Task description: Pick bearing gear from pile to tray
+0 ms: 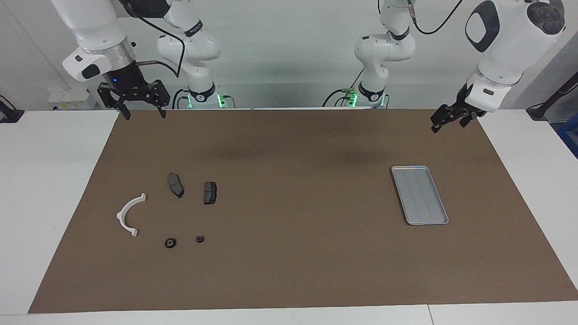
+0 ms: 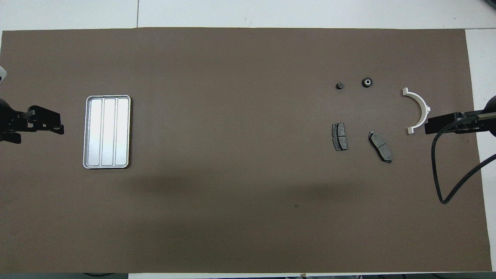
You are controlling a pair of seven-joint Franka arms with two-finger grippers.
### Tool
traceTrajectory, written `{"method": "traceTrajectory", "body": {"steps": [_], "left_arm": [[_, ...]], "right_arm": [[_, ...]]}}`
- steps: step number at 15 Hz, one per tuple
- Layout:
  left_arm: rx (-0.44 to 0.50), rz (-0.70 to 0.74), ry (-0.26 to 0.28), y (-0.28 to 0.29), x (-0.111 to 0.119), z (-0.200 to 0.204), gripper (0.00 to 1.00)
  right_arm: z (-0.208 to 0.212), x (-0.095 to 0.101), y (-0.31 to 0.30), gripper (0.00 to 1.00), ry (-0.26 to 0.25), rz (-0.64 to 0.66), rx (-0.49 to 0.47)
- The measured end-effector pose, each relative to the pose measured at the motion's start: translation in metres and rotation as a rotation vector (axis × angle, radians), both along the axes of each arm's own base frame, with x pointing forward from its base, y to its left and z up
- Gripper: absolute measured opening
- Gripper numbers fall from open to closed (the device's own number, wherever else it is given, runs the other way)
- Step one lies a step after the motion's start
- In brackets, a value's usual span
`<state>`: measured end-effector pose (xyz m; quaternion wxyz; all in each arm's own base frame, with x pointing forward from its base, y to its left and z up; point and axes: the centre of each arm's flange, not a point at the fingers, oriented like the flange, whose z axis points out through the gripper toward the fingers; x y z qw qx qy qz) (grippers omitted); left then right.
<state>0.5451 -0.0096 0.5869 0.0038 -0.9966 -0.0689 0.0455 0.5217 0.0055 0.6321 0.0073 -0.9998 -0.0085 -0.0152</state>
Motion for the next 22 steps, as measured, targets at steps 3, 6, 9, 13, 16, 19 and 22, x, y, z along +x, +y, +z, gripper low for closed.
{"method": "traceTrajectory", "body": {"steps": [3, 6, 9, 13, 16, 19, 22], "left_arm": [[0.0, 0.0, 0.0, 0.0, 0.0, 0.0, 1.0], [0.0, 0.0, 0.0, 0.0, 0.0, 0.0, 1.0], [0.0, 0.0, 0.0, 0.0, 0.0, 0.0, 1.0], [0.0, 0.0, 0.0, 0.0, 0.0, 0.0, 1.0], [0.0, 0.0, 0.0, 0.0, 0.0, 0.0, 1.0], [0.0, 0.0, 0.0, 0.0, 0.0, 0.0, 1.0], [0.0, 0.0, 0.0, 0.0, 0.0, 0.0, 1.0]], "right_arm": [[0.001, 0.003, 0.004, 1.0, -0.026, 0.004, 0.0], [-0.021, 0.015, 0.018, 1.0, -0.012, -0.025, 0.002], [-0.071, 0.043, 0.035, 1.0, 0.017, -0.026, 0.0], [-0.169, 0.096, 0.05, 1.0, 0.02, -0.017, -0.008], [-0.241, 0.126, 0.062, 1.0, -0.008, -0.024, -0.015], [-0.289, 0.149, 0.069, 1.0, -0.002, -0.047, -0.015], [-0.32, 0.179, 0.078, 1.0, 0.0, -0.069, -0.014]]}}
